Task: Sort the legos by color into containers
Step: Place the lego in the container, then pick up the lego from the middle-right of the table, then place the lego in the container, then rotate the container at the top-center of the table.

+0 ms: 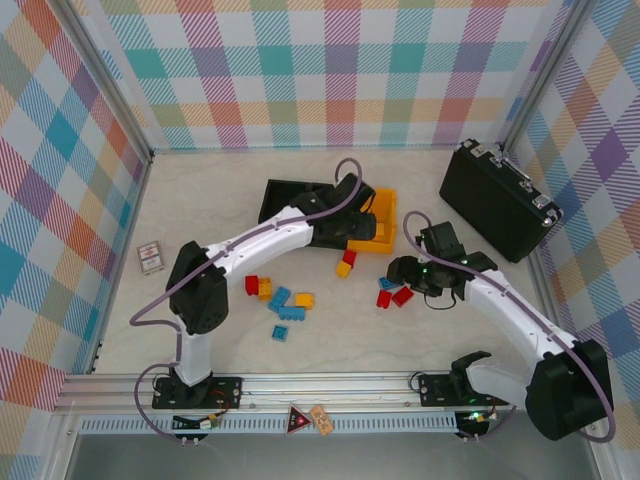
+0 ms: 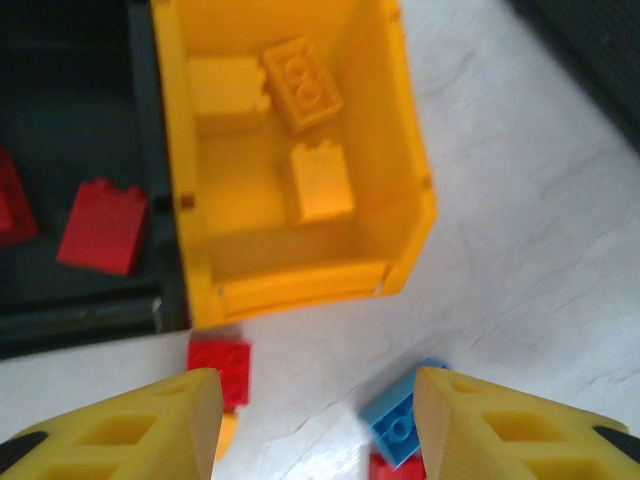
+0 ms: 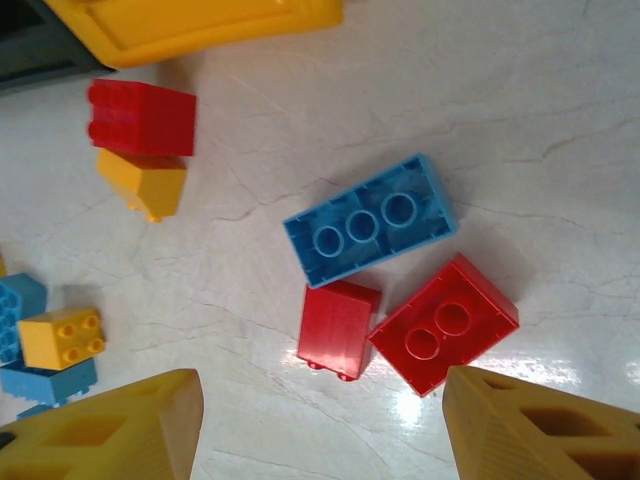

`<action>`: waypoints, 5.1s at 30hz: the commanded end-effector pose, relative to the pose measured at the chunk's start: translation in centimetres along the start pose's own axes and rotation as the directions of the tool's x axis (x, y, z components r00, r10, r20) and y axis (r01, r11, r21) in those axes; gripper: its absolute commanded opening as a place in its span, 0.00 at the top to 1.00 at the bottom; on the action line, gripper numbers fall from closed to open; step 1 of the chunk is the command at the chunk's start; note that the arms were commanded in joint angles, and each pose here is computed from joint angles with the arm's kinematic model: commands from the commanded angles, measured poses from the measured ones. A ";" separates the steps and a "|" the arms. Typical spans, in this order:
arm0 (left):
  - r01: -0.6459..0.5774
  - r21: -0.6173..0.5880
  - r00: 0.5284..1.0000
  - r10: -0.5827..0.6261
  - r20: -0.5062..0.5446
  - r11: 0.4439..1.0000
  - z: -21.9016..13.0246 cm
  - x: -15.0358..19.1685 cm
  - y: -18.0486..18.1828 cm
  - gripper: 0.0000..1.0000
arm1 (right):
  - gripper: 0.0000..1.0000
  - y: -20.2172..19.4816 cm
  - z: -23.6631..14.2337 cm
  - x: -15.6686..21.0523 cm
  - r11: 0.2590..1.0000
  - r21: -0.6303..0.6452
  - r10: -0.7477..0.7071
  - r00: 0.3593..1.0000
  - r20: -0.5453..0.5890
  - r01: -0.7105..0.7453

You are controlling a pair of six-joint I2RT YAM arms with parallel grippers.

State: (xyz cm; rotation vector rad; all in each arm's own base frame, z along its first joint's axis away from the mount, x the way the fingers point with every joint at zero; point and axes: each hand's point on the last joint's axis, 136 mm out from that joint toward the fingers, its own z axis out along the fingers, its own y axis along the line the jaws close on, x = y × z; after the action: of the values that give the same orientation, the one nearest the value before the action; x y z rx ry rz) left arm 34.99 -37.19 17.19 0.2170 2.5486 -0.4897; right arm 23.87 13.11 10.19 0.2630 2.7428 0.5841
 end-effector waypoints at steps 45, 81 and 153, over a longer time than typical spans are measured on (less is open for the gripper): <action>0.174 0.019 0.982 -0.172 -0.077 0.985 -2.0 11.4 6.0 0.47 | 0.75 -6.6 3.9 3.0 0.939 0.322 0.161 0.981 -0.111 -0.118; 0.446 -0.170 0.894 -0.433 0.112 0.879 -8.5 16.9 17.0 0.44 | 0.72 15.6 6.7 -9.4 0.956 0.043 -0.283 0.952 -0.117 0.290; 0.416 -0.170 0.909 -0.408 0.081 0.893 -6.9 16.0 15.6 0.45 | 0.59 0.2 8.9 -9.7 0.965 0.256 -0.038 0.997 -0.065 0.053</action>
State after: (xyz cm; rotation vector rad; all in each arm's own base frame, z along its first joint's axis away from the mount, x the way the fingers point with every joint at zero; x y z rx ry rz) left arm 21.94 -19.27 8.75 -0.3944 2.5948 -0.3896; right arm 34.41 13.82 4.09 0.2208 2.9221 0.1836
